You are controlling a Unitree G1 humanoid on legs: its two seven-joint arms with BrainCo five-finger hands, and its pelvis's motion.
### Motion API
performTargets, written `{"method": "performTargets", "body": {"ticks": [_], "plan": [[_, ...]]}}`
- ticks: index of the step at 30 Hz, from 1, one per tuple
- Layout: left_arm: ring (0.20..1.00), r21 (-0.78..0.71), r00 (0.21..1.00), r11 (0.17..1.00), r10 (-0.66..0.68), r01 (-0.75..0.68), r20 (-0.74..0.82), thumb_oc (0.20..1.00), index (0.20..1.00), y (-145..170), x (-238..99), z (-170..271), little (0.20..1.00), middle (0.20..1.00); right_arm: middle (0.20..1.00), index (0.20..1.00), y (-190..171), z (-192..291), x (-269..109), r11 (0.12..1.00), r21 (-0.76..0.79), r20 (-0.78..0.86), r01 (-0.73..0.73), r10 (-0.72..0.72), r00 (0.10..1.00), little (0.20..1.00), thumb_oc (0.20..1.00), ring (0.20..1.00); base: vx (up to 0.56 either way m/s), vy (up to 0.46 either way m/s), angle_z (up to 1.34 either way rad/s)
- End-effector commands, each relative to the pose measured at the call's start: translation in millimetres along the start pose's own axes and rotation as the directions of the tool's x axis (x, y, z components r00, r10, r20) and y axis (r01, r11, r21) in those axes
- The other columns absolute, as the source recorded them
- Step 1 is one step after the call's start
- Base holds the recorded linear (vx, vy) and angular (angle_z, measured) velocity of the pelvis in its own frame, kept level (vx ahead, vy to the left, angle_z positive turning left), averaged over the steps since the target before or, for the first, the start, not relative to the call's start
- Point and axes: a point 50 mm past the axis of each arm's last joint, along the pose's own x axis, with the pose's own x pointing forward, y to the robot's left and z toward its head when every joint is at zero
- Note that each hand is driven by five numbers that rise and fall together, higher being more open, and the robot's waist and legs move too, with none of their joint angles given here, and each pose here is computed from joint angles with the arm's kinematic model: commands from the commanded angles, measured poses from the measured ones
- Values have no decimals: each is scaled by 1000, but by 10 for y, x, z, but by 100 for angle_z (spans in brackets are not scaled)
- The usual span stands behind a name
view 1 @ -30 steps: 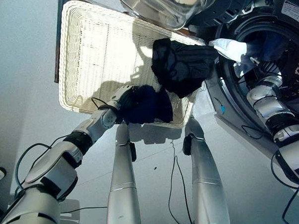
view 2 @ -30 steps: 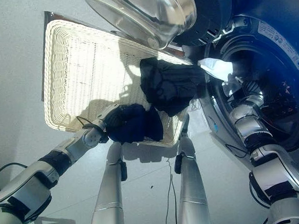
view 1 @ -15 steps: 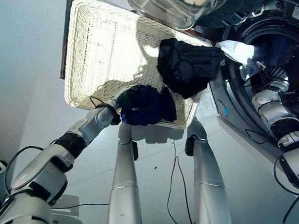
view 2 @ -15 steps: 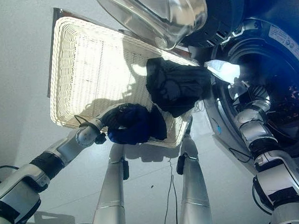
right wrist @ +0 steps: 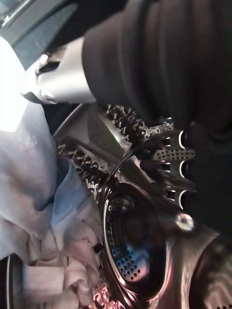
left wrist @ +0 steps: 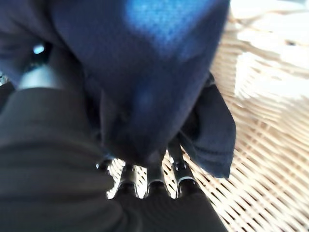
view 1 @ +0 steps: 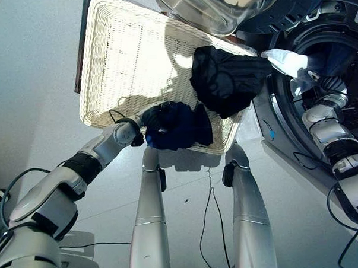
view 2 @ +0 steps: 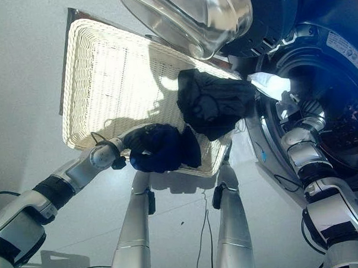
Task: Put the clothes into the washing machine.
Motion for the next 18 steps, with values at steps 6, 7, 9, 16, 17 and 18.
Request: {"method": "performTargets", "body": {"ticks": [6, 7, 9, 16, 17, 18], "plan": [[200, 104, 981, 977, -180, 186, -70, 200, 200, -475, -26, -75, 200, 200, 1000, 1000, -225, 54, 214, 997, -22, 75, 79, -77, 994, 1000, 1000, 1000, 0, 0, 0], [200, 102, 981, 977, -178, 185, -70, 200, 200, -470, -26, -77, 200, 200, 1000, 1000, -222, 57, 214, 997, -22, 75, 79, -77, 994, 1000, 1000, 1000, 0, 0, 0], [200, 87, 984, 982, -165, 170, -69, 200, 200, -456, -17, -75, 200, 200, 1000, 1000, -207, 72, 211, 997, -21, 74, 77, -75, 994, 1000, 1000, 1000, 0, 0, 0], [200, -52, 993, 992, -118, 117, -26, 200, 200, -454, -5, -30, 200, 200, 1000, 1000, -182, 72, 183, 998, 5, 64, 61, -61, 996, 1000, 1000, 1000, 0, 0, 0], [200, -101, 994, 989, -111, 110, -12, 200, 200, -453, -8, -23, 200, 200, 1000, 1000, -178, 69, 178, 998, 27, 52, 53, -54, 997, 1000, 1000, 1000, 0, 0, 0], [200, -151, 995, 983, -103, 103, 6, 200, 200, -453, -8, -6, 200, 200, 1000, 1000, -169, 71, 169, 998, 52, 42, 44, -47, 998, 1000, 1000, 1000, 0, 0, 0]]}}
